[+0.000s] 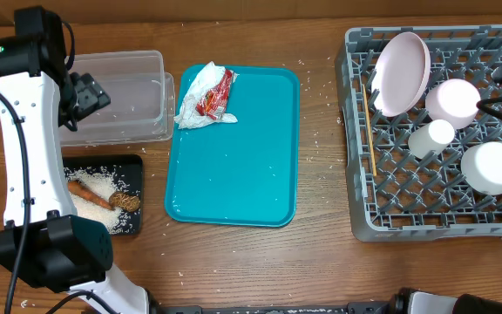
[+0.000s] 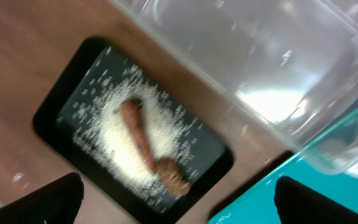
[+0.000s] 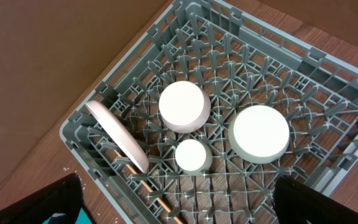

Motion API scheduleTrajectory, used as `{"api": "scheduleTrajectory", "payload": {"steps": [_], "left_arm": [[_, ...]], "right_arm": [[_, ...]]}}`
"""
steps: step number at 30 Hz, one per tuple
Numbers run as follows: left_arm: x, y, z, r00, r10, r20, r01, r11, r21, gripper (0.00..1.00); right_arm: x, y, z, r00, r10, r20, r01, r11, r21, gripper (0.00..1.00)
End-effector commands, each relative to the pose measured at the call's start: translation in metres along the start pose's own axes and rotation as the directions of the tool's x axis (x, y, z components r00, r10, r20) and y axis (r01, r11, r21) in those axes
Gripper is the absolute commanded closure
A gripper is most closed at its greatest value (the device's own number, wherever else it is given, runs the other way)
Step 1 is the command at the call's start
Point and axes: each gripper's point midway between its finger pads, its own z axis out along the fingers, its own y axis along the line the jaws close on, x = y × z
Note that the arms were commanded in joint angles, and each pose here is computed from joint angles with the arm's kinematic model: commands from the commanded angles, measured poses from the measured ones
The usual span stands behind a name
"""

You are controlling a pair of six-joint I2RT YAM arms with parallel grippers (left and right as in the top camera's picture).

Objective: Sort waste into correct bins and load items into the dishwasher
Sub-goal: 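Move the left gripper over the red wrapper and tissue on the teal tray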

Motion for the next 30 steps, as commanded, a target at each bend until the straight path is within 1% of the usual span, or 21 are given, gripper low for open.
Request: {"api": "scheduleTrajectory", "payload": {"steps": [1,3,5,6,7,8,9,10,11,13,14,15,17,18,21,23,26,30], "left_arm": [[-0.011,-0.02,-0.012,0.997,-0.057,0.051,0.051,0.993,0.107,0.0],[-0.022,-0.029,-0.014,0.994,-0.071,0.088,0.057,0.987,0.152,0.0],[-0.019,-0.037,-0.016,0.996,-0.067,0.064,0.053,0.979,0.199,0.0],[-0.006,-0.046,-0.017,0.999,-0.051,0.004,0.048,0.968,0.247,0.0],[0.016,-0.053,-0.02,0.995,-0.02,-0.1,0.049,0.953,0.299,0.0],[0.029,-0.057,-0.023,0.986,-0.016,-0.164,0.069,0.943,0.325,0.0],[0.04,-0.067,-0.029,0.974,-0.013,-0.226,0.1,0.92,0.378,0.0],[0.047,-0.076,-0.035,0.965,0.019,-0.262,0.1,0.897,0.431,0.0],[0.056,-0.088,-0.043,0.956,0.084,-0.282,0.073,0.86,0.504,0.0],[0.066,-0.111,-0.06,0.943,0.227,-0.245,-0.019,0.769,0.639,0.0],[0.072,-0.122,-0.067,0.933,0.295,-0.207,-0.075,0.722,0.688,0.0],[0.079,-0.13,-0.072,0.922,0.347,-0.172,-0.128,0.692,0.71,0.0],[0.09,-0.142,-0.074,0.901,0.418,-0.116,-0.22,0.67,0.709,0.0],[0.097,-0.149,-0.073,0.89,0.449,-0.084,-0.276,0.675,0.684,0.0],[0.105,-0.169,-0.07,0.861,0.507,0.039,-0.436,0.697,0.569,0.0],[0.106,-0.186,-0.073,0.832,0.535,0.144,-0.53,0.694,0.487,0.0],[0.105,-0.209,-0.082,0.786,0.549,0.284,-0.618,0.691,0.374,0.0],[0.122,-0.243,-0.096,0.723,0.572,0.388,-0.69,0.629,0.358,0.0]], "right_arm": [[-0.002,-0.003,0.001,1.0,0.005,0.008,-0.005,1.0,0.012,0.0],[-0.002,-0.003,0.001,1.0,0.005,0.008,-0.005,1.0,0.012,0.0],[-0.002,-0.003,0.001,1.0,0.005,0.008,-0.005,1.0,0.012,0.0],[-0.002,-0.003,0.001,1.0,0.005,0.008,-0.005,1.0,0.012,0.0],[-0.002,-0.002,0.001,1.0,0.005,0.008,-0.005,1.0,0.012,0.0],[-0.002,-0.002,0.001,1.0,0.004,0.007,-0.005,1.0,0.013,0.0],[-0.002,-0.002,0.001,1.0,0.004,0.007,-0.005,1.0,0.013,0.0],[-0.002,-0.002,0.001,1.0,0.004,0.007,-0.005,1.0,0.013,0.0],[-0.002,-0.002,0.001,1.0,0.004,0.007,-0.005,1.0,0.013,0.0],[-0.002,-0.002,0.001,1.0,0.004,0.007,-0.005,1.0,0.013,0.0],[-0.002,-0.002,0.001,1.0,0.004,0.007,-0.005,1.0,0.013,0.0],[-0.002,-0.002,0.001,1.0,0.004,0.007,-0.005,1.0,0.013,0.0],[-0.002,-0.002,0.001,1.0,0.004,0.007,-0.005,1.0,0.013,0.0],[-0.002,-0.002,0.001,1.0,0.004,0.007,-0.005,1.0,0.013,0.0],[-0.002,-0.002,0.001,1.0,0.004,0.007,-0.005,1.0,0.013,0.0],[-0.002,-0.002,0.001,1.0,0.004,0.007,-0.005,1.0,0.013,0.0],[-0.002,-0.002,0.001,1.0,0.004,0.007,-0.005,1.0,0.013,0.0],[-0.002,-0.002,0.001,1.0,0.004,0.007,-0.005,1.0,0.013,0.0]]}}
